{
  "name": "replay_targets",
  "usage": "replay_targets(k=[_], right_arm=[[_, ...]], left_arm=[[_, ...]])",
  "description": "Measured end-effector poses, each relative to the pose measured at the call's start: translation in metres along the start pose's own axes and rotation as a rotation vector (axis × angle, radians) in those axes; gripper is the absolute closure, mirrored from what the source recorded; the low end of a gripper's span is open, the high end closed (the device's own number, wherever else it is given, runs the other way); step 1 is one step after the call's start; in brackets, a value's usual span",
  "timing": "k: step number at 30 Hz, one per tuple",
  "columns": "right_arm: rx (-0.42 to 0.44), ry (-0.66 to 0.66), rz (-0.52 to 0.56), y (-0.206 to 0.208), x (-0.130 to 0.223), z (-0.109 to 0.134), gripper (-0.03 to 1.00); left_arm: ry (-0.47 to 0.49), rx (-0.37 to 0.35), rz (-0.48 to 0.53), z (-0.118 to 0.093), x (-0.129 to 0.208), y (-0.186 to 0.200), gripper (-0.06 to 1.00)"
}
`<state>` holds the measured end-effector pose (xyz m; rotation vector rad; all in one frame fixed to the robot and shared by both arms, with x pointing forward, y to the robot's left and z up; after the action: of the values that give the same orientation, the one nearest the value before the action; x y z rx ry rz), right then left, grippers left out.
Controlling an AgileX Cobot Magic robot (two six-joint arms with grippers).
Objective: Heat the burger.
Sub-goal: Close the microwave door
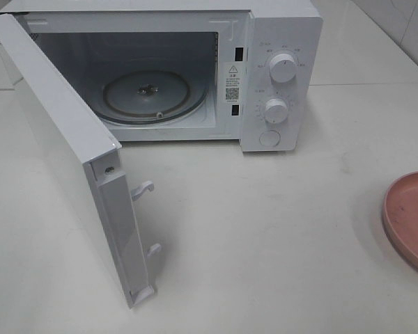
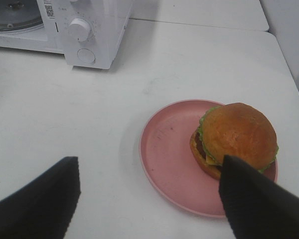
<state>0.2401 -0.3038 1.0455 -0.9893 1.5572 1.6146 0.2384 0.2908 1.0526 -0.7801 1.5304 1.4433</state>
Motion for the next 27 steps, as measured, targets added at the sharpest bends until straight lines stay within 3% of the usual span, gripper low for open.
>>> replay_targets(k=[27], right_arm=[[0.0, 0.0, -0.003, 0.0, -0.0003, 0.0, 0.21]], left_arm=[[0.0, 0.0, 0.0, 0.0, 0.0, 0.0, -0.04]])
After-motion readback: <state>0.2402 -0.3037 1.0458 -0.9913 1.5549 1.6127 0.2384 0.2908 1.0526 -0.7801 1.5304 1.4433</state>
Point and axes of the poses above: a point on each arm's last joint axis where the gripper is mounted, y pointing back along that axis away from the gripper, z along the wrist's bending axis when the last joint is at zero, x = y × z, the point moved 1 cm from there along -y, pointing out along that axis toward the gripper, and after that the axes turned 3 degrees about -y, right-handed, at the moved point
